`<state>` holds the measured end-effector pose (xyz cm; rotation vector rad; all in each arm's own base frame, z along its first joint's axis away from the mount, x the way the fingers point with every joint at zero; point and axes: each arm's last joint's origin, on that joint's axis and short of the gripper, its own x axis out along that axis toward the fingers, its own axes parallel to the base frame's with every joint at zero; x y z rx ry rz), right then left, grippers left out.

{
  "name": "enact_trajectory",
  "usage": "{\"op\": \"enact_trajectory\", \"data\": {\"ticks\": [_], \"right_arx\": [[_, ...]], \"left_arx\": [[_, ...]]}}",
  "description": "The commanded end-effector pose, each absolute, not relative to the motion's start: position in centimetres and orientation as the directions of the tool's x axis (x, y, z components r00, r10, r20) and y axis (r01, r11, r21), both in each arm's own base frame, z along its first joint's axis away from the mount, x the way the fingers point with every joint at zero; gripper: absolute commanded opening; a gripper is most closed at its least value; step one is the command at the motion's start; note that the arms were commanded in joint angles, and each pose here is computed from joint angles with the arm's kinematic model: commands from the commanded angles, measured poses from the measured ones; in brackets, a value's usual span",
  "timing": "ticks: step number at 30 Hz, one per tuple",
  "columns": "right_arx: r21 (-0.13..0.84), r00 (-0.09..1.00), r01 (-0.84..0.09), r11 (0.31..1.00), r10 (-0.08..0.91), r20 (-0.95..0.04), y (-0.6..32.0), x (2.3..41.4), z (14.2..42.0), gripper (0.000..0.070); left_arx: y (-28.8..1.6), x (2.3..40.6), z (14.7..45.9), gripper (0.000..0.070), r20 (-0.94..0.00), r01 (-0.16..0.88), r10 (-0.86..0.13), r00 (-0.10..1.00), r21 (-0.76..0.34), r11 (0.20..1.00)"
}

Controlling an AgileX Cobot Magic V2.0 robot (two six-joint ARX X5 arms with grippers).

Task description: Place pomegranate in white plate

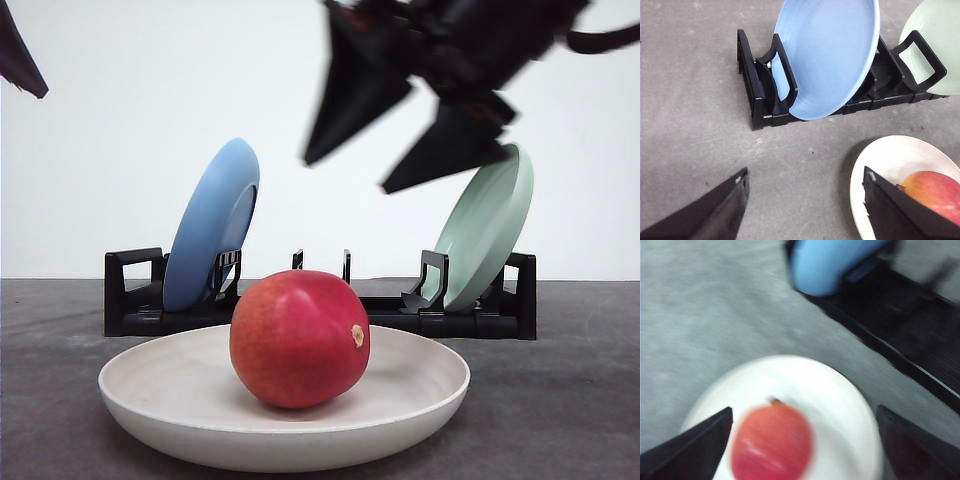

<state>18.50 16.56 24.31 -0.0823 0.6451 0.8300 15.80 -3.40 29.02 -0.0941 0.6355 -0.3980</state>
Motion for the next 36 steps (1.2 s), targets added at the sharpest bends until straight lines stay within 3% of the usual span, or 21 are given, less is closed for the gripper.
{"op": "enact_trajectory", "data": {"ticks": [1, 13, 23, 24, 25, 26, 27, 28, 36], "right_arx": [[0.181, 0.518, -0.688, 0.702, 0.651, -0.555, 15.8, 18.4, 24.2, 0.0550], [0.211, 0.666, -0.452, 0.867, 0.485, -0.567, 7.9, 17.1, 22.9, 0.0550], [0.175, 0.742, -0.349, 0.920, 0.386, -0.548, 5.1, 16.7, 22.9, 0.0550], [0.175, 0.744, -0.347, 0.921, 0.385, -0.547, 5.1, 16.7, 22.9, 0.0534], [0.176, 0.744, -0.346, 0.921, 0.384, -0.546, 5.1, 16.7, 22.9, 0.0470], [0.176, 0.745, -0.347, 0.921, 0.385, -0.545, 5.1, 16.7, 23.0, 0.0310], [0.170, 0.743, -0.351, 0.921, 0.384, -0.547, 5.1, 16.7, 22.9, 0.0129], [0.163, 0.742, -0.356, 0.920, 0.384, -0.549, 5.1, 16.7, 22.9, 0.0006], [0.154, 0.745, -0.363, 0.919, 0.386, -0.544, 5.1, 16.7, 23.0, 0.0028]], "left_arx": [[-3.5, 16.0, 29.6, 0.0431, -0.540, 0.350, -0.398, 0.742, -0.194, 0.916], [-3.5, 16.0, 29.6, 0.0431, -0.543, 0.349, -0.398, 0.740, -0.195, 0.916], [-3.5, 15.9, 29.5, 0.0431, -0.548, 0.348, -0.397, 0.736, -0.197, 0.917], [-3.5, 15.9, 29.5, 0.0411, -0.551, 0.347, -0.396, 0.734, -0.197, 0.917], [-3.4, 15.9, 29.5, 0.0345, -0.552, 0.346, -0.396, 0.734, -0.197, 0.917], [-3.4, 15.9, 29.5, 0.0187, -0.552, 0.346, -0.396, 0.734, -0.197, 0.917], [-3.4, 15.9, 29.5, 0.0079, -0.551, 0.346, -0.396, 0.734, -0.198, 0.917], [-3.4, 15.9, 29.5, 0.0012, -0.551, 0.345, -0.396, 0.735, -0.199, 0.917], [-3.4, 15.8, 29.6, 0.0025, -0.545, 0.347, -0.397, 0.738, -0.197, 0.917]]}}
